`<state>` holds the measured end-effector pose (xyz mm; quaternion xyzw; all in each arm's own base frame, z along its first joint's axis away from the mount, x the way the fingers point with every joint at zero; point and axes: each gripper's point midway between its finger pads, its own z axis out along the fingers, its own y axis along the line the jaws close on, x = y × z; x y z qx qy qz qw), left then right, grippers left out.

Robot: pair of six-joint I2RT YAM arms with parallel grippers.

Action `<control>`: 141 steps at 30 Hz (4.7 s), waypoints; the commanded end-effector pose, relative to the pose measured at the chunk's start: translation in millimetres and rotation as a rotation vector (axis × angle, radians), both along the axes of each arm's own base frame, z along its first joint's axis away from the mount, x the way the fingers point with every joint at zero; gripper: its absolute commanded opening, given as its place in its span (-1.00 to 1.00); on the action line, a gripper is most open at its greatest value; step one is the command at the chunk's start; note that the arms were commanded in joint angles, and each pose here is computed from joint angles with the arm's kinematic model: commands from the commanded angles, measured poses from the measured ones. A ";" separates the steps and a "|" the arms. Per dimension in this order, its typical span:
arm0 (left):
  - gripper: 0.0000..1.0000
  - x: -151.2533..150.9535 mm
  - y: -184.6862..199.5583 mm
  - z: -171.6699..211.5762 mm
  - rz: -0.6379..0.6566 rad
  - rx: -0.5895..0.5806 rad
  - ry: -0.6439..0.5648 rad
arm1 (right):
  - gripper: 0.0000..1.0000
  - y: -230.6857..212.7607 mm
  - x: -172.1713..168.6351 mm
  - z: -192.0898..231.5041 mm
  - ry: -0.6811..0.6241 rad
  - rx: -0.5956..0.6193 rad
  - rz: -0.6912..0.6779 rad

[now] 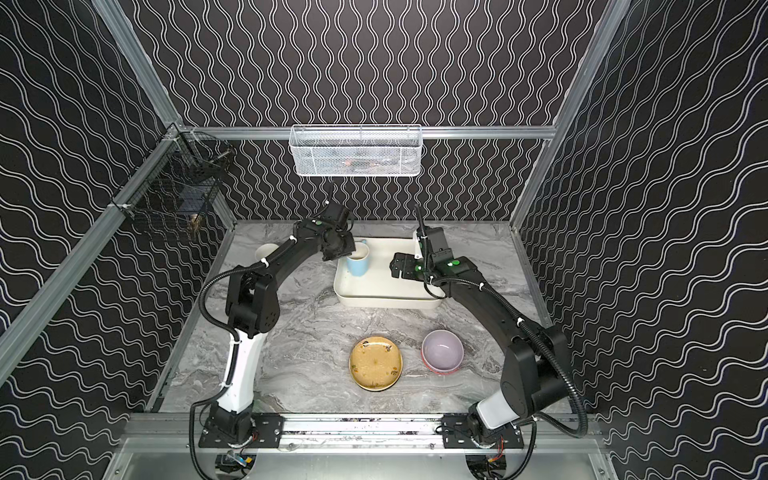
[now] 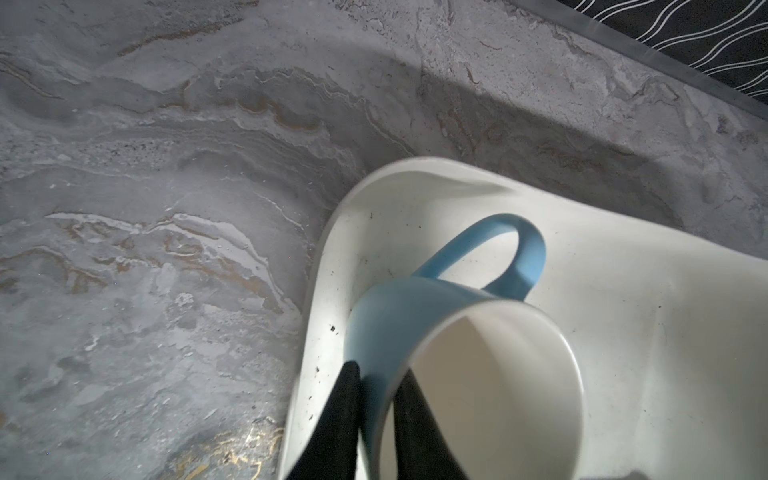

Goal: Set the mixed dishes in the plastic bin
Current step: 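Carry the light-blue mug into the cream bin and lower it, then open the left gripper and withdraw it toward the purple mug, then lower the left gripper onto the purple mug rim and grasp it, then lift the purple mug and carry it into the cream bin beside the blue mug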

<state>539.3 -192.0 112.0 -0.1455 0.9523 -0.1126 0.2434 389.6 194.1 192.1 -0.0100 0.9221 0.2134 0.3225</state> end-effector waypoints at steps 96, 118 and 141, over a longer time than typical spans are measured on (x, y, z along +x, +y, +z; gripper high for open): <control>0.33 -69.2 269.5 4.8 0.521 0.112 -0.001 | 0.91 27.8 -10.2 -10.4 0.008 -0.040 0.072; 0.24 -55.2 276.3 -33.9 0.535 0.105 0.064 | 0.91 24.7 -9.2 -18.6 0.016 -0.064 0.065; -0.90 -65.6 220.5 -7.7 0.365 0.015 0.056 | 0.91 19.4 -20.8 -3.9 0.001 -0.042 0.059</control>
